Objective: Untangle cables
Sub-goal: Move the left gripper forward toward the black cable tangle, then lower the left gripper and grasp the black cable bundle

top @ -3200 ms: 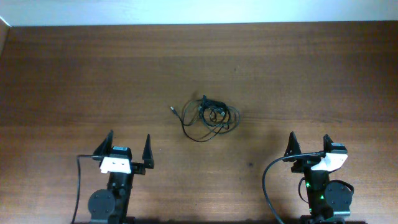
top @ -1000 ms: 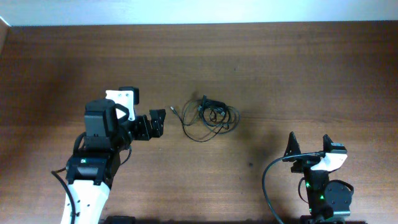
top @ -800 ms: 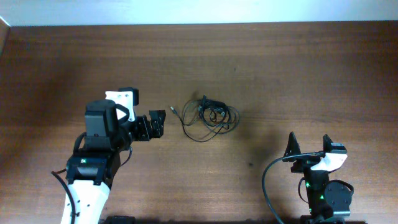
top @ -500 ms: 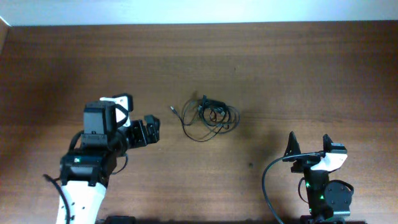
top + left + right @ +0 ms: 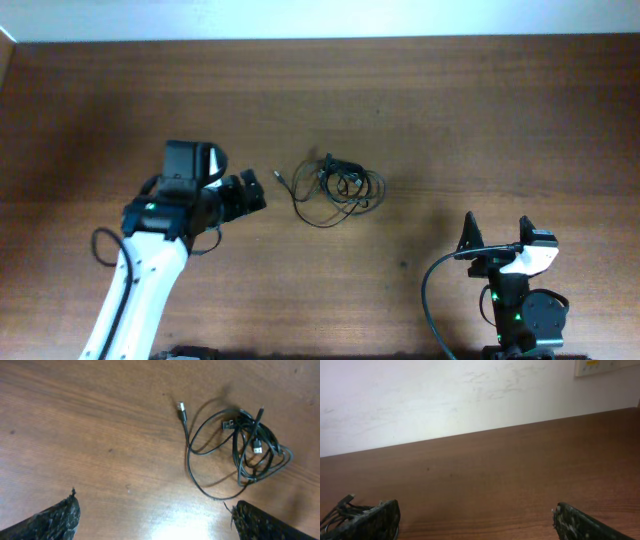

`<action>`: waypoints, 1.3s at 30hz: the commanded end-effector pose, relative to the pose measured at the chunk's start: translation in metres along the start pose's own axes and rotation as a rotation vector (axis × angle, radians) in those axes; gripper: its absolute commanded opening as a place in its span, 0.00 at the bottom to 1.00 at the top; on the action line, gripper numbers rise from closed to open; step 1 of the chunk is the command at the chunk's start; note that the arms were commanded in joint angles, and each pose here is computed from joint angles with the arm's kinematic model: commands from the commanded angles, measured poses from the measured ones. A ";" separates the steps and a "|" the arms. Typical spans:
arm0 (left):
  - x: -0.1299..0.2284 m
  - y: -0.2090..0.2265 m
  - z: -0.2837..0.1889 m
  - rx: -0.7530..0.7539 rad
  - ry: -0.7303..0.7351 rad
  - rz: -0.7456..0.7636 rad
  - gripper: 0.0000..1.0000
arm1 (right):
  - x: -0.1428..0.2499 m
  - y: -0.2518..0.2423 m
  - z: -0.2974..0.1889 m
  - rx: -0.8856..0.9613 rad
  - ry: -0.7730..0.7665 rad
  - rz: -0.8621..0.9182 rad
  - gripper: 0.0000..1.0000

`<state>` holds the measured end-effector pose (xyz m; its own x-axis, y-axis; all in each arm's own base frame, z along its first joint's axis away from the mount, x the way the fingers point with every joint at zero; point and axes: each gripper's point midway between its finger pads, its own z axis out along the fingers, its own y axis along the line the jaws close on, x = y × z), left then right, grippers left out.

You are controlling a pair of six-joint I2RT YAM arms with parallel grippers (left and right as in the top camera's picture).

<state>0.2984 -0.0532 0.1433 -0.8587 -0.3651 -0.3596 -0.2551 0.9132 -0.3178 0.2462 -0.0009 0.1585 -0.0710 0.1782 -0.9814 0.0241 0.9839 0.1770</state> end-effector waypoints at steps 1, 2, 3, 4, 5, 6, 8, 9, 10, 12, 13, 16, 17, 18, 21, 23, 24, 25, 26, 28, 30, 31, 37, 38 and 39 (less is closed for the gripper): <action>-0.013 -0.007 0.005 -0.084 -0.043 0.004 0.99 | 0.003 0.001 0.000 -0.006 0.006 -0.005 0.99; -0.021 -0.016 -0.001 -0.069 -0.066 0.020 0.99 | 0.003 0.001 0.000 -0.007 0.006 -0.005 0.99; -0.028 -0.028 -0.008 -0.046 -0.089 0.032 0.99 | 0.003 0.001 0.000 -0.006 0.006 -0.005 0.98; -0.029 -0.033 -0.011 -0.036 -0.097 0.041 0.99 | 0.003 0.001 0.000 -0.006 0.006 -0.005 0.99; -0.027 -0.036 -0.011 -0.033 -0.092 0.047 0.99 | 0.003 0.001 0.000 -0.006 0.006 -0.005 0.99; -0.022 -0.035 -0.010 -0.038 -0.074 0.038 0.99 | 0.003 0.001 0.000 -0.007 0.006 -0.005 0.99; -0.002 -0.030 -0.010 -0.074 -0.002 0.005 0.99 | 0.003 0.001 0.000 -0.006 0.006 -0.005 0.99; 0.011 -0.026 -0.010 -0.090 0.048 0.006 0.99 | 0.003 0.001 0.000 -0.006 0.006 -0.005 0.99; 0.022 -0.027 -0.011 -0.092 0.090 0.008 0.99 | 0.003 0.001 0.000 -0.006 0.006 -0.005 0.99; 0.036 -0.042 -0.011 -0.063 0.124 0.002 0.99 | 0.003 0.001 0.000 -0.007 0.006 -0.005 0.99; 0.038 -0.046 -0.011 -0.055 0.124 0.012 0.99 | 0.003 0.001 0.000 -0.007 0.006 -0.005 0.98; 0.044 -0.069 -0.009 -0.013 0.106 0.036 0.99 | 0.003 0.001 0.000 -0.006 0.006 -0.005 0.99; 0.045 -0.078 -0.006 -0.001 0.091 0.067 0.99 | 0.003 0.001 0.000 -0.007 0.006 -0.005 0.98; 0.046 -0.087 0.000 0.009 0.087 0.090 0.99 | 0.003 0.001 0.000 -0.006 0.006 -0.005 0.98; 0.057 -0.105 0.034 0.016 0.139 0.132 0.99 | 0.003 0.001 0.000 -0.007 0.006 -0.005 0.98; 0.060 -0.115 0.068 -0.004 0.141 0.158 0.99 | 0.003 0.001 0.000 -0.006 0.006 -0.005 0.98; 0.054 -0.121 0.086 0.007 0.121 0.158 0.99 | 0.003 0.001 0.000 -0.006 0.006 -0.005 0.98; 0.048 -0.131 0.107 0.032 0.097 0.156 0.99 | 0.003 0.001 0.000 -0.006 0.006 -0.005 0.99; 0.047 -0.136 0.127 0.044 0.088 0.151 0.92 | 0.003 0.001 0.000 -0.007 0.006 -0.005 0.98; 0.054 -0.131 0.156 0.017 0.111 0.121 0.55 | 0.003 0.001 0.000 -0.006 0.006 -0.005 0.98; 0.062 -0.123 0.175 -0.010 0.137 0.121 0.11 | 0.003 0.001 0.000 -0.006 0.006 -0.005 0.98; 0.066 -0.119 0.181 -0.026 0.152 0.114 0.00 | 0.003 0.001 0.000 -0.006 0.006 -0.005 0.98; 0.068 -0.121 0.181 -0.010 0.168 0.111 0.00 | 0.003 0.001 0.000 -0.007 0.006 -0.005 0.98; 0.070 -0.123 0.180 0.002 0.179 0.110 0.00 | 0.003 0.001 0.000 -0.006 0.006 -0.005 0.99; 0.071 -0.125 0.179 0.013 0.187 0.109 0.00 | 0.003 0.001 0.000 -0.006 0.006 -0.005 0.98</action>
<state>0.3540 -0.2225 0.0075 -0.9372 -0.2258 -0.2660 -0.1471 0.9470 -0.2856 0.2462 -0.0008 0.1585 -0.0710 0.1782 -0.9814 0.0237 0.9839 0.1770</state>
